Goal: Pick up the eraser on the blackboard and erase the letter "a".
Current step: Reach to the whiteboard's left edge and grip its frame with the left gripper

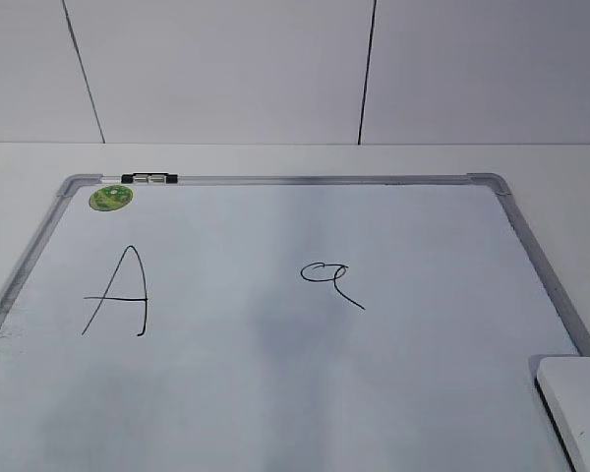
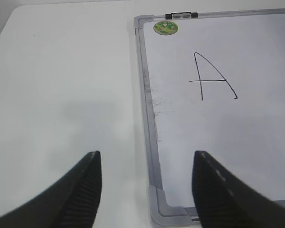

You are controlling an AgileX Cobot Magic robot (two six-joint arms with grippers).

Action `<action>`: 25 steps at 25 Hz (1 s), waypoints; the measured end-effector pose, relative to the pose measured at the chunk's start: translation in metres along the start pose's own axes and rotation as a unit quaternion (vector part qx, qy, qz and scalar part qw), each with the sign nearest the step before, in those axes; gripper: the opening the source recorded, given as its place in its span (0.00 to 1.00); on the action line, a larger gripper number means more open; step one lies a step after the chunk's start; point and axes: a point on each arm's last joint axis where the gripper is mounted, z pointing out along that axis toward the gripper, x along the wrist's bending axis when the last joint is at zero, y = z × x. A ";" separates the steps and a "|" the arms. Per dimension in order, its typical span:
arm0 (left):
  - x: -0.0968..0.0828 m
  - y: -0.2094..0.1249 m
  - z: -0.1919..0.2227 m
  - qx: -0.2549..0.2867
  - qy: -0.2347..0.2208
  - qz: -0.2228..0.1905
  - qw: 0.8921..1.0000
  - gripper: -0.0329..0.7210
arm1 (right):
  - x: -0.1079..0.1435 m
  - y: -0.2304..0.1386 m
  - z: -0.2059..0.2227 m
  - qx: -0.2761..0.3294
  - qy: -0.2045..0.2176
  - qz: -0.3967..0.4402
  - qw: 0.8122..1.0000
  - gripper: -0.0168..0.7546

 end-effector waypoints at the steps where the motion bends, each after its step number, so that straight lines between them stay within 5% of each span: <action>1: 0.000 0.000 0.000 0.000 0.000 0.000 1.000 0.64 | 0.000 0.000 0.000 0.000 0.000 0.000 1.000 0.74; 25: 0.000 0.000 0.000 0.000 0.000 0.000 1.000 0.61 | -0.001 0.005 -0.006 -0.014 -0.002 -0.001 1.000 0.74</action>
